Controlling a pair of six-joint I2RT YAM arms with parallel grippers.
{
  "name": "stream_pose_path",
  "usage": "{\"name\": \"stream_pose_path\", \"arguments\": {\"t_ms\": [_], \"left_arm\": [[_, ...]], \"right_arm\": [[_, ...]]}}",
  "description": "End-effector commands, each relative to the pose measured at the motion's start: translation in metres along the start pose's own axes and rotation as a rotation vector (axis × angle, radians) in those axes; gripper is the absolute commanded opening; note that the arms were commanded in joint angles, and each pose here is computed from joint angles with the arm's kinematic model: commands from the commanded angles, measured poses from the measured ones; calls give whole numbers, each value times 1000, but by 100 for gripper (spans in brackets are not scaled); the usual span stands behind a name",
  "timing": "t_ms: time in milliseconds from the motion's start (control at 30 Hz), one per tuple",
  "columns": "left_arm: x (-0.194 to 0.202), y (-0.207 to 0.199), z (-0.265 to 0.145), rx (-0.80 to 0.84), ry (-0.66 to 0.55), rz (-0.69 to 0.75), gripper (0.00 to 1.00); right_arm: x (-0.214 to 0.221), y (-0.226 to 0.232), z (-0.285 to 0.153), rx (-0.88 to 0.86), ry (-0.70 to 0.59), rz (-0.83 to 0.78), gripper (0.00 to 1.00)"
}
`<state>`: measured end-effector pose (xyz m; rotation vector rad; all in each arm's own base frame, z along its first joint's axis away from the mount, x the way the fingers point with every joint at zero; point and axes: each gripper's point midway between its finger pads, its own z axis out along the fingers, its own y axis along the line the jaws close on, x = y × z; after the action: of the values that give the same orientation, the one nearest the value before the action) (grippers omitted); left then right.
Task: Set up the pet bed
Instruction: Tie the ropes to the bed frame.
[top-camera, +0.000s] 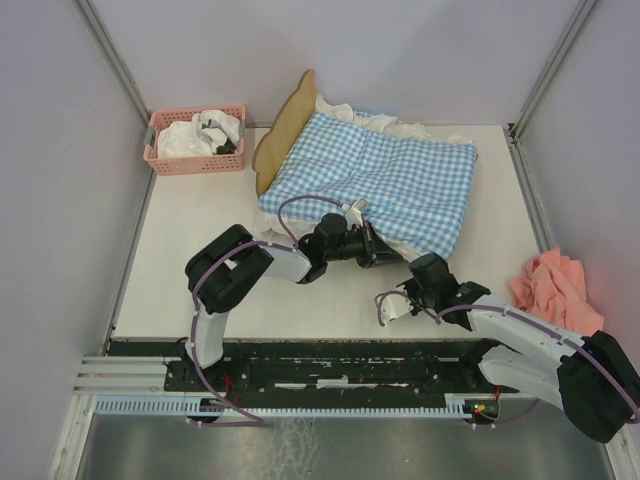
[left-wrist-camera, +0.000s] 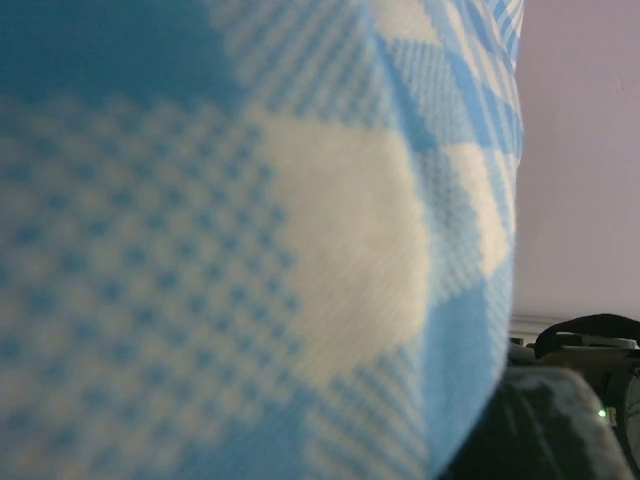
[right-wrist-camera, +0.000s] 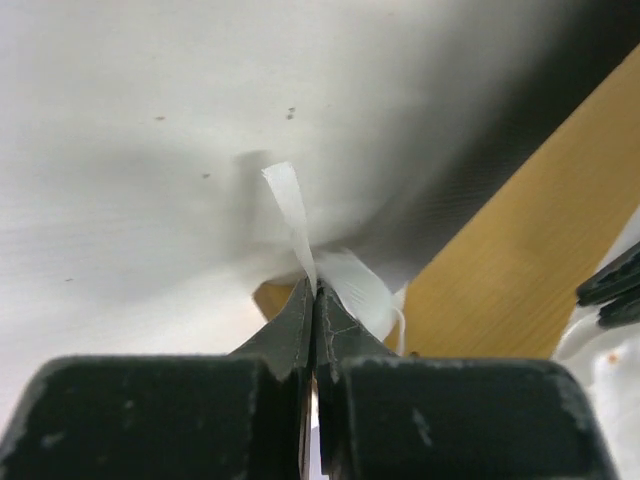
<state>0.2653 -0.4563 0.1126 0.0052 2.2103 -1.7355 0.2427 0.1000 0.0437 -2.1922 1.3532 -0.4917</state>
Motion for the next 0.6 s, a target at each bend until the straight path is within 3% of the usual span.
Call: {"name": "stream_pose_path", "arguments": {"t_ms": [0, 267, 567], "left_arm": [[-1, 15, -2, -14, -37, 18, 3], [15, 38, -3, -39, -13, 41, 3], [31, 62, -10, -97, 0, 82, 3]], "right_arm": [[-9, 4, -11, -44, -71, 92, 2], [-15, 6, -19, -129, -117, 372, 2], [-10, -14, -25, -83, -127, 570, 2]]}}
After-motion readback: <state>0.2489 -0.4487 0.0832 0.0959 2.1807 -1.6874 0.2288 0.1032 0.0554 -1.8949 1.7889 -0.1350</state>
